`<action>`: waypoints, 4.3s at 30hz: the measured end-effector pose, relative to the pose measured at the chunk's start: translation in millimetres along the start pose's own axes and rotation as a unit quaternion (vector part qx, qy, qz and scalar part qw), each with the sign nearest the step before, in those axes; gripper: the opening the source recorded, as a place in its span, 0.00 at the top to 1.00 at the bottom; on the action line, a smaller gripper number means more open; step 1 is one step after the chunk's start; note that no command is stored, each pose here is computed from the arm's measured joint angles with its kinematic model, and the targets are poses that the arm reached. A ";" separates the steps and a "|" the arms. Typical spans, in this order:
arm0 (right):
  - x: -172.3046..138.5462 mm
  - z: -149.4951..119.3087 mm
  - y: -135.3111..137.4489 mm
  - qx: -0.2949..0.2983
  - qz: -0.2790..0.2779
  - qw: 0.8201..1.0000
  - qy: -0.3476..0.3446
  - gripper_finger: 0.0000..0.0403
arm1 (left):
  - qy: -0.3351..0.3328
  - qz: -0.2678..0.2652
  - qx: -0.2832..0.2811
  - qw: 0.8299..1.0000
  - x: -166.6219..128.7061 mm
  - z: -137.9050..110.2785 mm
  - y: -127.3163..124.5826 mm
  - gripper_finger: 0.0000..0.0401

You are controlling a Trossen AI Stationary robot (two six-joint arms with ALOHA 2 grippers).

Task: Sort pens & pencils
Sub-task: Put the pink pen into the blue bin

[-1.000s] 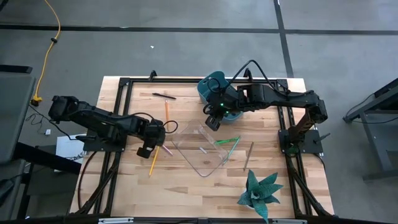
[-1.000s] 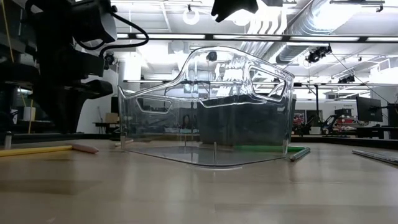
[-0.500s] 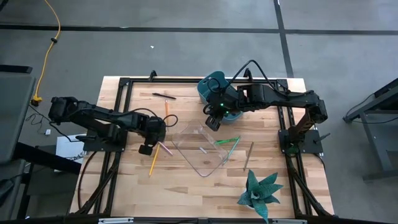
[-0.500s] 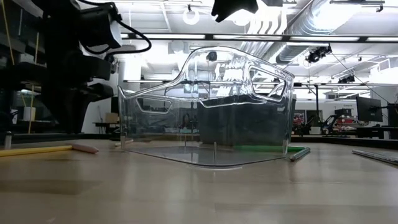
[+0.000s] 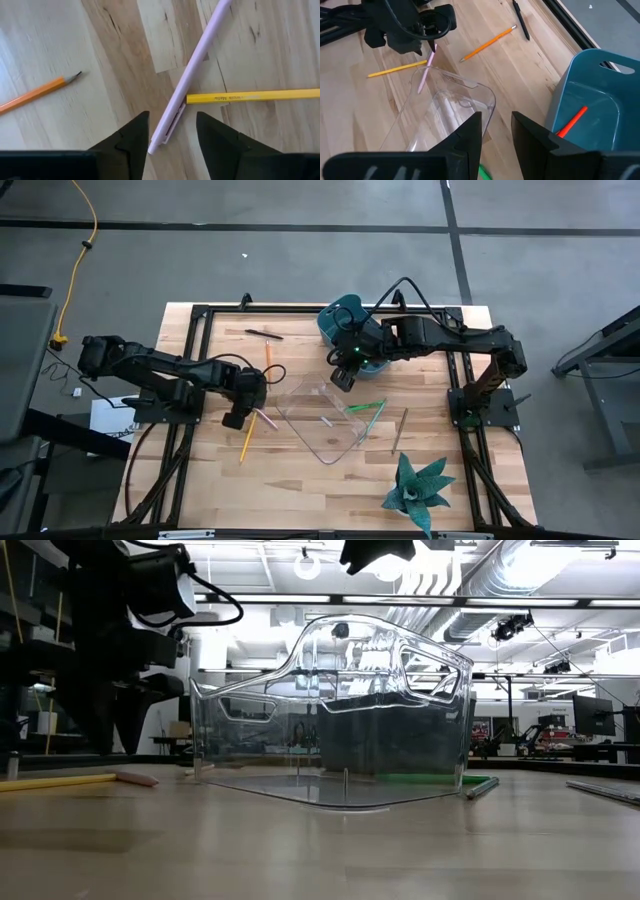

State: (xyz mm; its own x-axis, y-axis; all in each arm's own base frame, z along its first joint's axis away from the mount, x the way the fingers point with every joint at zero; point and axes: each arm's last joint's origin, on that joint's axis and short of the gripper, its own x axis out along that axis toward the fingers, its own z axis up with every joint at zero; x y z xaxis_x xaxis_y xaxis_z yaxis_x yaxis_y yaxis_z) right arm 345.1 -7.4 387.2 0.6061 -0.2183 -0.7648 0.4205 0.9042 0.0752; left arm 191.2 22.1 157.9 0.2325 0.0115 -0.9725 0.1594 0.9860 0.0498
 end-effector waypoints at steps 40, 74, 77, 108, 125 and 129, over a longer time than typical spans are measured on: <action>0.0 -0.2 -0.2 -0.004 -0.001 1.000 0.001 0.76 | 0.032 -0.021 0.011 0.999 22.1 5.1 1.2 0.72; 0.0 -0.2 -0.2 -0.004 -0.001 1.000 0.001 0.76 | 0.053 -0.013 -0.001 0.999 26.1 3.3 1.7 0.72; 0.0 -0.2 -0.2 -0.004 -0.001 1.000 0.001 0.76 | 0.053 -0.013 -0.001 0.999 26.1 3.3 1.7 0.72; 0.0 -0.2 -0.2 -0.005 -0.001 1.000 0.001 0.76 | 0.049 -0.014 -0.028 0.998 24.5 2.7 1.1 0.93; 0.0 -0.2 -0.2 -0.005 -0.001 1.000 0.001 0.76 | 0.056 -0.041 -0.054 0.996 21.2 -0.9 -1.6 0.91; 0.1 -0.1 -0.3 -0.005 -0.001 1.000 0.001 0.76 | 0.044 -0.047 -0.054 0.996 16.8 0.6 -1.7 0.92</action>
State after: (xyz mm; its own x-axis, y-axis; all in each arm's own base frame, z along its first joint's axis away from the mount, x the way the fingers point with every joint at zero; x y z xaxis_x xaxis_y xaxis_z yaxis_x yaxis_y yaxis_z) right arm 345.0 -7.7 387.1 0.6041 -0.2191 -0.7662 0.4146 0.9075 0.0674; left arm 195.4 20.6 141.6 0.1357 -0.0709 -0.9882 0.0711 0.9956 -0.0616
